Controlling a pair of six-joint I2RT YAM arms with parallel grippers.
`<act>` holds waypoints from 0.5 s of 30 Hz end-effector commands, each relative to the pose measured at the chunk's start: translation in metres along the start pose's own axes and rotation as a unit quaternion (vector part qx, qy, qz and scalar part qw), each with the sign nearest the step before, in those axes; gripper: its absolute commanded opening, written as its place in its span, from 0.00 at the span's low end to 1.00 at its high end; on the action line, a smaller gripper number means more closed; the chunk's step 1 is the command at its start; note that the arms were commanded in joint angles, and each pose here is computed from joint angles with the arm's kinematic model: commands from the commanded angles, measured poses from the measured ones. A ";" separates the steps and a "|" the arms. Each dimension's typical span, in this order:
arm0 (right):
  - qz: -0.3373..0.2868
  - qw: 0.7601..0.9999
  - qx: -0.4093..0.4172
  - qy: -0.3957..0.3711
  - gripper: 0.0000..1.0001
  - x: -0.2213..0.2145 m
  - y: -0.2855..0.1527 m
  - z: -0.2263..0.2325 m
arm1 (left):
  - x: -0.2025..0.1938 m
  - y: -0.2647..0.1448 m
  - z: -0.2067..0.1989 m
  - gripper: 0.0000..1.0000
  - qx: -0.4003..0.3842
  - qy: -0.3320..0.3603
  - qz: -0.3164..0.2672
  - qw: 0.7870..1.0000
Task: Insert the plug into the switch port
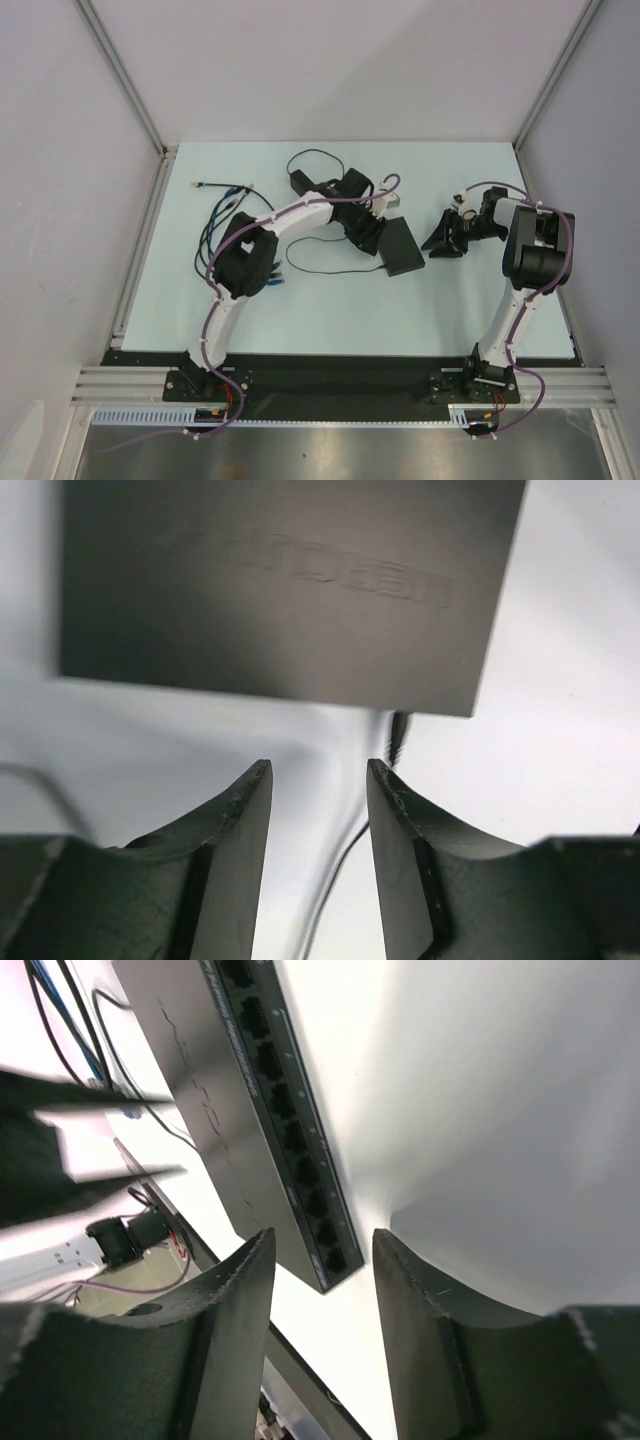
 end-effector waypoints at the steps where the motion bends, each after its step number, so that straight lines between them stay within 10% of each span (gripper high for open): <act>1: 0.017 1.000 -0.003 -0.015 0.50 0.000 -0.004 -0.002 | 0.019 -0.039 -0.001 0.48 -0.006 0.026 -0.050 0.998; 15: -0.002 0.997 -0.056 -0.051 0.37 0.012 0.015 -0.006 | 0.020 -0.008 0.025 0.46 0.014 -0.005 -0.029 0.999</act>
Point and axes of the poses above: each gripper's point midway between its finger pads, its own y axis out along the fingers, its own z axis along the line the jaws close on, x = y × z, the point moved 10 cm from there along -y, back along the fingers, and after that the axes turned 10 degrees about -y, right-handed, at the moved point
